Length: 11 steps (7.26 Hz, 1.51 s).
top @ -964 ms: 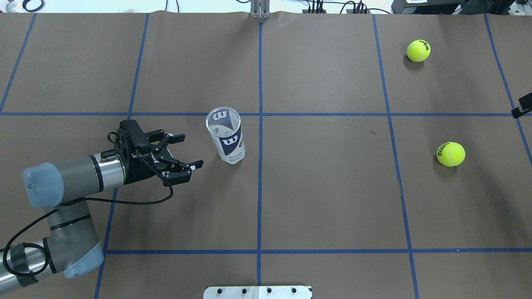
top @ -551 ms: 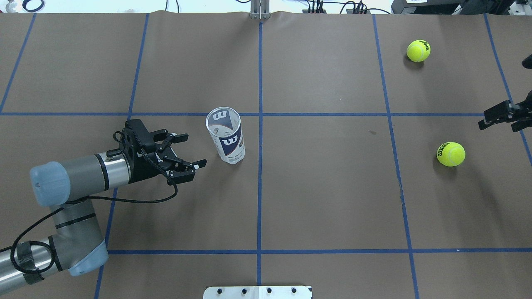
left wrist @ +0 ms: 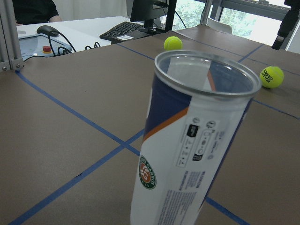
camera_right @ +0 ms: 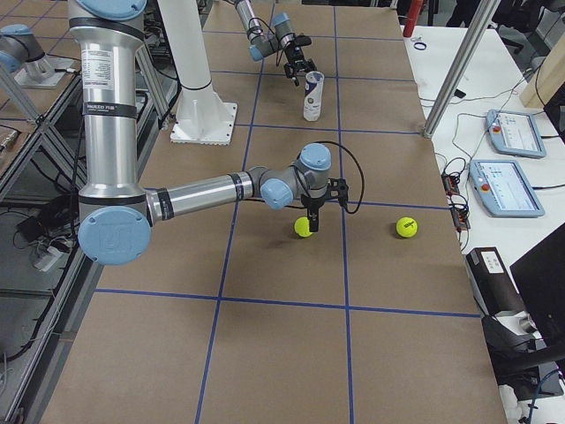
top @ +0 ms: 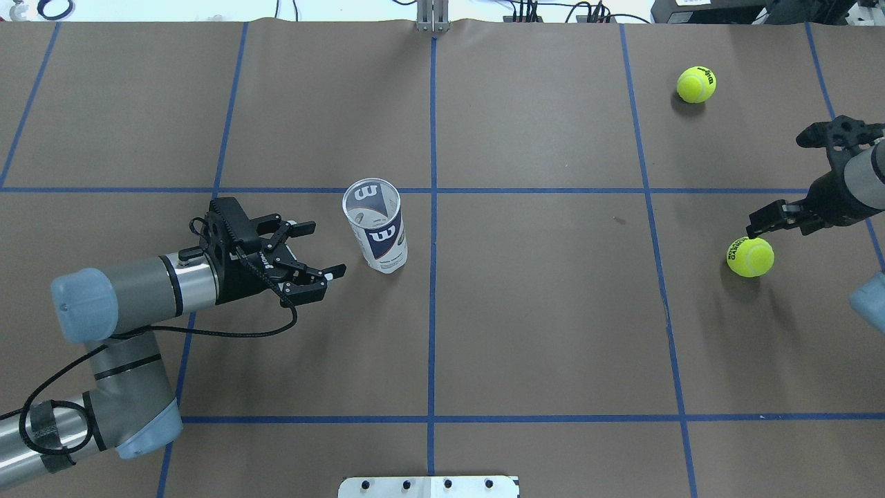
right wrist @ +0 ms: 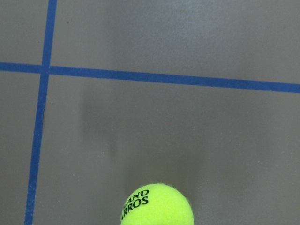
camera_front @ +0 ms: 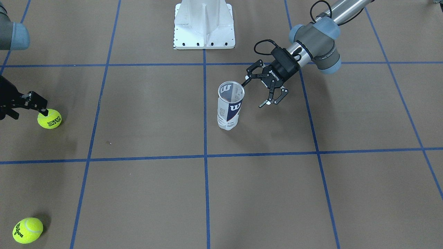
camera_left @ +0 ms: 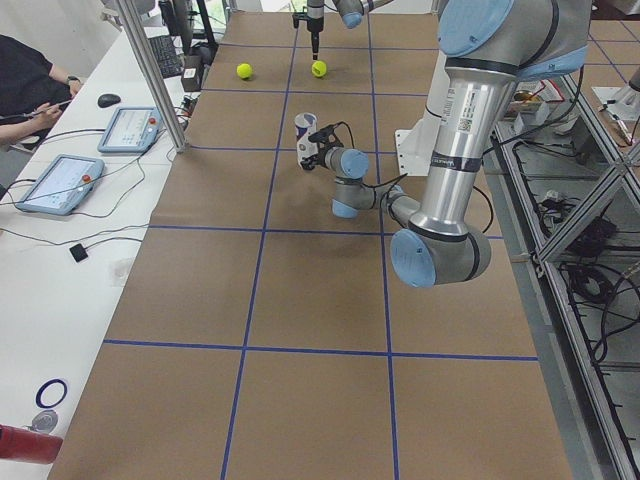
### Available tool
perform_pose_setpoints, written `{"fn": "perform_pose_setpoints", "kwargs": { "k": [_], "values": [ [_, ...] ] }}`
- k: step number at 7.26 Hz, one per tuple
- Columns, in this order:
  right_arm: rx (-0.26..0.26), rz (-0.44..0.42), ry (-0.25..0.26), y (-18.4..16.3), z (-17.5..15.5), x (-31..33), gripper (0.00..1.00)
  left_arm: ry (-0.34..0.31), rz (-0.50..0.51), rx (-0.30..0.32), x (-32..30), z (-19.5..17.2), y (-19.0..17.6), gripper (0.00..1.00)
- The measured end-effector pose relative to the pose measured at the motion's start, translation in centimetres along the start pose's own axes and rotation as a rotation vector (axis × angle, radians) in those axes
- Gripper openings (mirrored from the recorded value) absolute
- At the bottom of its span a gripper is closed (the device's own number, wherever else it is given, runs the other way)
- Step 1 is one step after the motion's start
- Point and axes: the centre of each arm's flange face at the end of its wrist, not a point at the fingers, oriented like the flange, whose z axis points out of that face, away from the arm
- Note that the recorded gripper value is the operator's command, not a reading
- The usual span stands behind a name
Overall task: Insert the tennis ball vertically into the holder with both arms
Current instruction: 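Grasp the nearer tennis ball with the right gripper while the left waits, then lift the ball with the right gripper while the left gripper grasps the can's side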
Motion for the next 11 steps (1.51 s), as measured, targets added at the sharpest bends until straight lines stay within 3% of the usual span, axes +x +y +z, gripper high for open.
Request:
{"fn": "perform_pose_setpoints", "kwargs": {
  "k": [5,6,7,8,9,10,11],
  "values": [
    [-0.051,-0.043,0.053,1.0,4.5,-1.0,0.99,-0.006,0.002,-0.008,-0.4,-0.1,0.5,0.99],
    [-0.056,-0.046,0.056,1.1,4.8,-1.0,0.89,-0.007,0.002,-0.009,-0.4,-0.2,0.5,0.99],
    [-0.059,-0.047,0.057,1.1,5.0,-1.0,0.69,-0.007,0.002,-0.009,-0.4,-0.2,0.5,0.99],
    [-0.061,-0.047,0.055,0.9,5.1,-1.1,0.45,-0.008,0.002,-0.009,-0.5,-0.2,0.5,0.99],
    [-0.059,-0.05,0.051,0.5,5.1,-1.5,0.08,-0.008,0.002,-0.008,-0.5,-0.2,0.5,0.99],
    [-0.053,-0.058,0.042,0.3,4.9,-1.9,0.0,-0.008,0.002,-0.008,-0.5,-0.2,0.5,0.99],
    [-0.04,-0.068,0.028,0.0,4.3,-2.3,0.0,-0.007,0.002,-0.007,-0.5,-0.3,0.5,0.99]
  ]
}}
